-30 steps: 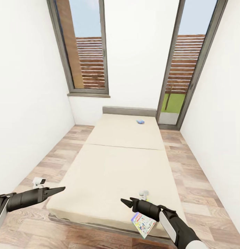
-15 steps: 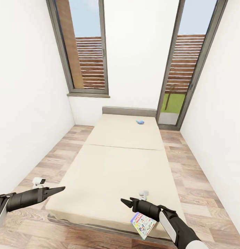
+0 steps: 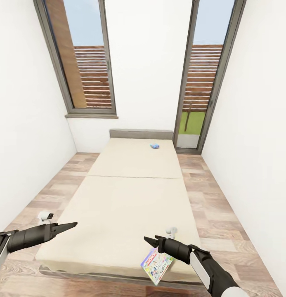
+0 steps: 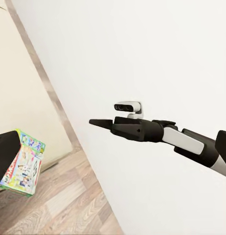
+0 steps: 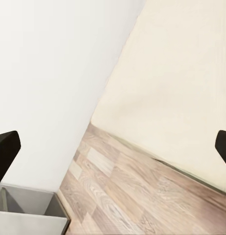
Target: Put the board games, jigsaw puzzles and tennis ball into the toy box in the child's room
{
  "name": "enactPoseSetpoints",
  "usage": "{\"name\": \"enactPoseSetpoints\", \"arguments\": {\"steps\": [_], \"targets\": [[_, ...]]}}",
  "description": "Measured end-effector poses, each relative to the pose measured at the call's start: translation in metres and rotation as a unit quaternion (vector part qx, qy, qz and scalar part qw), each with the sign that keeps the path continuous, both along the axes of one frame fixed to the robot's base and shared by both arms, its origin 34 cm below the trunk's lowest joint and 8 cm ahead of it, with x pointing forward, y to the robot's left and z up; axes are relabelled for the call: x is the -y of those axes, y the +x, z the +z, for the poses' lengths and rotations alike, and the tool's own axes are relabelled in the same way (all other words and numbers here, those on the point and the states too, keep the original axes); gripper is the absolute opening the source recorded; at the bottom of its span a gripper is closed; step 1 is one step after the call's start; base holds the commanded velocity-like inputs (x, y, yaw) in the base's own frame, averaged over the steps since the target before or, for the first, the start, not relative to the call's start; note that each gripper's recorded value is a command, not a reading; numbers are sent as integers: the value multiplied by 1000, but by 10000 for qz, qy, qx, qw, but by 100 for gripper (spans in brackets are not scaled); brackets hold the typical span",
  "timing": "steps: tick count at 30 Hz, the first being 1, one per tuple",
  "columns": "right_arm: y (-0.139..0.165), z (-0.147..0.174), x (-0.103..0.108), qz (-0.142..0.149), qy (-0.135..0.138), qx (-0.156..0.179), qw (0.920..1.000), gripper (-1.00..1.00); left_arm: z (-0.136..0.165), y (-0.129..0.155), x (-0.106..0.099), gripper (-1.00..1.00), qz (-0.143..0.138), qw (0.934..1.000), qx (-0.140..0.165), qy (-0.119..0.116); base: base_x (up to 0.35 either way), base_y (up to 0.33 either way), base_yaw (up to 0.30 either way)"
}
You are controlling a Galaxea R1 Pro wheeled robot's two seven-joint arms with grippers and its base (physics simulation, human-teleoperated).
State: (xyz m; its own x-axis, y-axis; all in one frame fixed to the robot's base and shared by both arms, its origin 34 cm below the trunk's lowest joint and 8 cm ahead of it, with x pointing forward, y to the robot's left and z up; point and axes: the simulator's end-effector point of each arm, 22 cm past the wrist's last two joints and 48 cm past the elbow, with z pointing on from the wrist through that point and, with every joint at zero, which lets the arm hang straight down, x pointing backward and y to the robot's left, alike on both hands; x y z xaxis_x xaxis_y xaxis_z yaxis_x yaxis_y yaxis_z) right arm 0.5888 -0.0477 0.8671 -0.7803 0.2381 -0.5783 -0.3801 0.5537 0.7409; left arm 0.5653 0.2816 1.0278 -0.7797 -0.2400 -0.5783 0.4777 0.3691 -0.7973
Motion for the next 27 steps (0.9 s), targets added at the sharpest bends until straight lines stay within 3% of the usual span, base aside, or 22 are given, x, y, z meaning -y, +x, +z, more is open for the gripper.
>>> {"name": "enactPoseSetpoints", "arguments": {"steps": [11,27], "targets": [[1,5,0,5,-1,39,10000,100,5,0,0,100,2,10000,54,-1,0,-115,-186],[1,5,-1,3,-22,43,10000,100,5,0,0,100,3,10000,58,0,0,-139,10]]}}
